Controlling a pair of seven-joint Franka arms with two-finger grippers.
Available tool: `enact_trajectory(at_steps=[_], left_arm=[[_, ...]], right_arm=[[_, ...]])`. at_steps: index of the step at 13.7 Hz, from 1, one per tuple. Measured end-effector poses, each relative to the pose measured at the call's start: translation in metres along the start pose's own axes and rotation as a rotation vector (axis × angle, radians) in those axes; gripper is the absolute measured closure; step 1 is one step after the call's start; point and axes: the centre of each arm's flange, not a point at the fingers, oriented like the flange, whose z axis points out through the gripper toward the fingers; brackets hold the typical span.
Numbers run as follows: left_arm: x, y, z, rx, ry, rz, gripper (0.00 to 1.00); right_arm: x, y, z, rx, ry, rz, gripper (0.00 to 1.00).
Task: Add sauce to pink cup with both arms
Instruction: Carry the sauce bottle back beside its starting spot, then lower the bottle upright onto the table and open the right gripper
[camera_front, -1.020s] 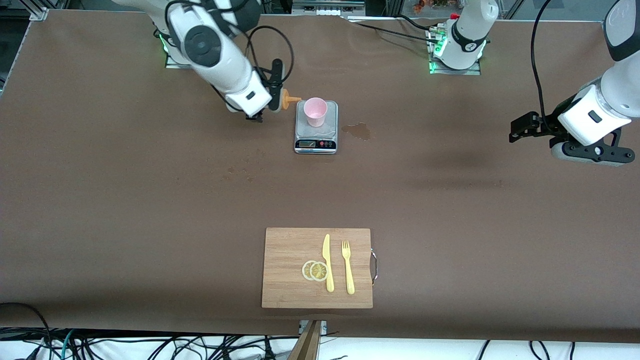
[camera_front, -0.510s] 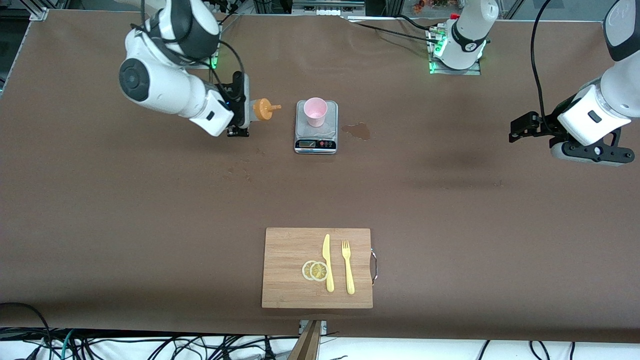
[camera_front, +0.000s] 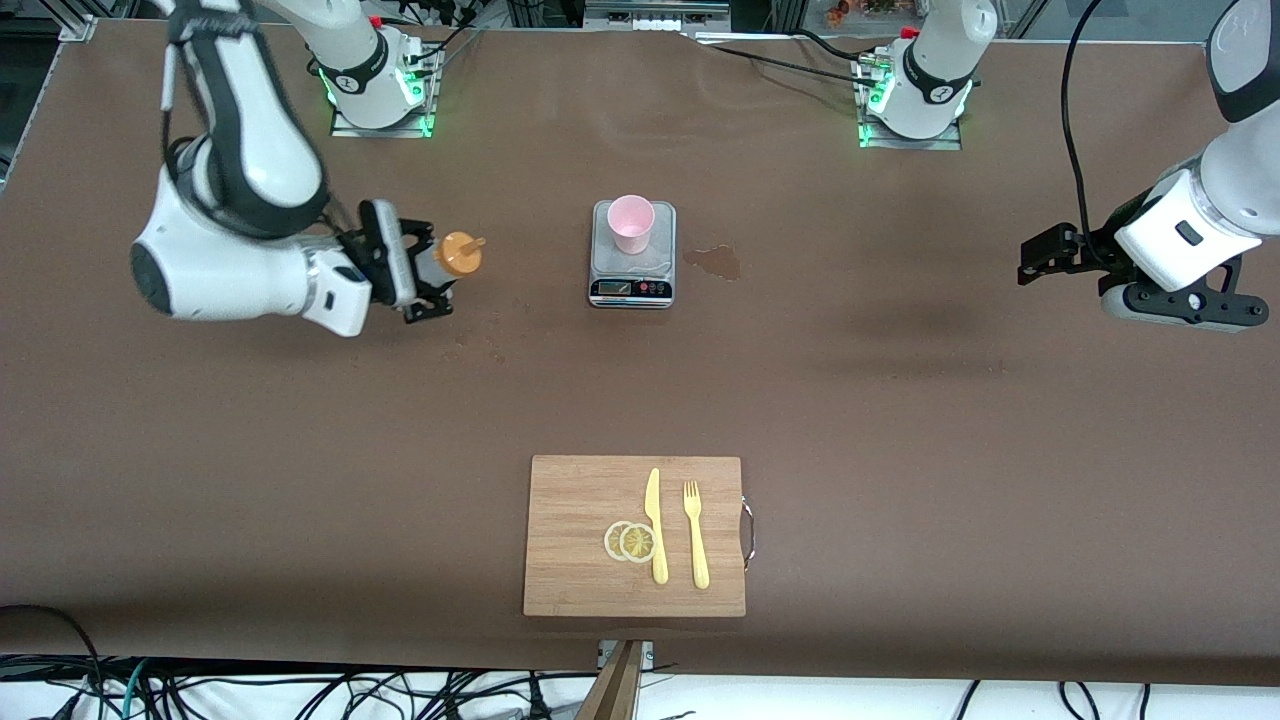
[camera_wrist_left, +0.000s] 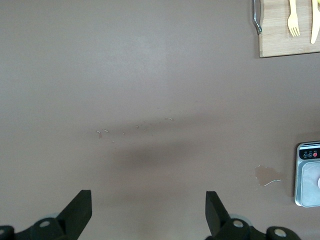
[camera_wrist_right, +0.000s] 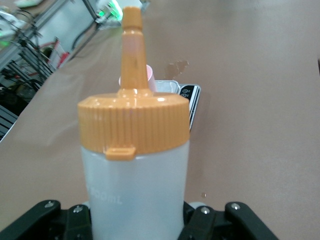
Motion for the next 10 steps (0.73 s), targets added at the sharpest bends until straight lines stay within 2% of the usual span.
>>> enact_trajectory(at_steps=[3, 7, 10], left_arm=[[0.0, 0.0, 0.0, 0.0, 0.0, 0.0, 0.0], [0.0, 0.0, 0.0, 0.0, 0.0, 0.0, 0.0], [0.0, 0.0, 0.0, 0.0, 0.0, 0.0, 0.0]], right_arm=[[-0.082, 0.002, 0.005, 0.032, 0.15, -0.101, 0.75], [-0.179, -0.005, 0.027, 0.028, 0.259, -0.204, 0.75], [-0.225, -0.012, 0.039, 0.021, 0.365, -0.215, 0.75]])
